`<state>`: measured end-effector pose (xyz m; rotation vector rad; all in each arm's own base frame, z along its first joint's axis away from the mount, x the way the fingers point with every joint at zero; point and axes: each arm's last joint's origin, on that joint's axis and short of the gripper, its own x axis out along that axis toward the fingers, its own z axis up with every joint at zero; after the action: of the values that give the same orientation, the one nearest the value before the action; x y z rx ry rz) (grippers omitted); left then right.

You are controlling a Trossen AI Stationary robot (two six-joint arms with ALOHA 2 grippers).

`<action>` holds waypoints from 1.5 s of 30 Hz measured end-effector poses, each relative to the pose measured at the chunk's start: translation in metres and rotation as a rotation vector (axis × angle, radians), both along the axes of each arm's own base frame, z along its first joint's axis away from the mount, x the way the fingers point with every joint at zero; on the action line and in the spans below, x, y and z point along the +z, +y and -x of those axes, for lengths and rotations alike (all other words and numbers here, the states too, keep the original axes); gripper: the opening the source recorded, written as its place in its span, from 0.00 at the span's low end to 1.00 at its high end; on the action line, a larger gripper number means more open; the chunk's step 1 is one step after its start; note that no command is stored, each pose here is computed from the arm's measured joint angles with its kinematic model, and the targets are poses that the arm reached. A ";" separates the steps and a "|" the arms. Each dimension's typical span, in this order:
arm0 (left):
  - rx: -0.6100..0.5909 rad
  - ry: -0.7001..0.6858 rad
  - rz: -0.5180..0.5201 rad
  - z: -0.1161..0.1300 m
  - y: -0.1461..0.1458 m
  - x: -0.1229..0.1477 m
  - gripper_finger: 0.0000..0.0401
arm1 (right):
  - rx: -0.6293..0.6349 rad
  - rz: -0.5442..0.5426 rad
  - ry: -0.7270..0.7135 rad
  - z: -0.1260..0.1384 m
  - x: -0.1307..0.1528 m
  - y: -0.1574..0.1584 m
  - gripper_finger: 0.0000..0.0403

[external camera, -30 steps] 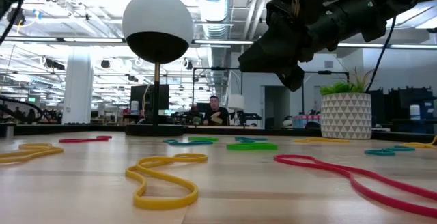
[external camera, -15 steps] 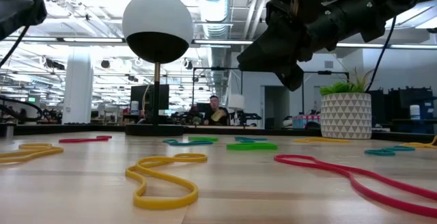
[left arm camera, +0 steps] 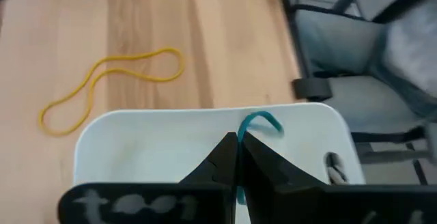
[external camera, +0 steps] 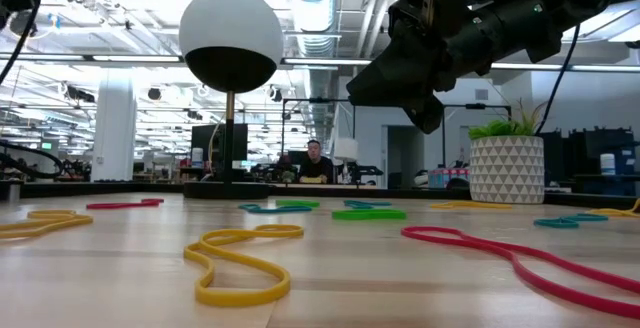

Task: Pick and place items into bin
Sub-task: Put the blue rubber band into the white bin

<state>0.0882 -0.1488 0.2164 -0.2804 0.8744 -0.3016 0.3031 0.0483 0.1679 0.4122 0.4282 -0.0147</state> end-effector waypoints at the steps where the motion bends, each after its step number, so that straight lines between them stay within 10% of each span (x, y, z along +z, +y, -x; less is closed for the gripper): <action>1: 0.020 0.014 -0.001 -0.001 -0.001 -0.002 0.00 | 0.000 0.000 0.000 0.000 0.000 0.000 0.18; 14: 0.148 0.226 -0.008 -0.010 0.001 -0.020 0.11 | -0.011 0.000 0.000 -0.001 0.000 -0.003 0.18; 32: 0.044 0.102 -0.112 -0.025 0.015 0.013 0.15 | -0.068 0.007 0.000 -0.003 0.000 -0.022 0.18; 45: 0.271 -0.370 -0.612 -0.041 0.044 0.079 0.09 | -0.127 0.008 0.053 -0.001 -0.005 -0.038 0.18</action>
<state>0.1295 -0.1048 0.2956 0.2228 0.5184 0.1697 0.3045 0.0107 0.1632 0.4311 0.4538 -0.1504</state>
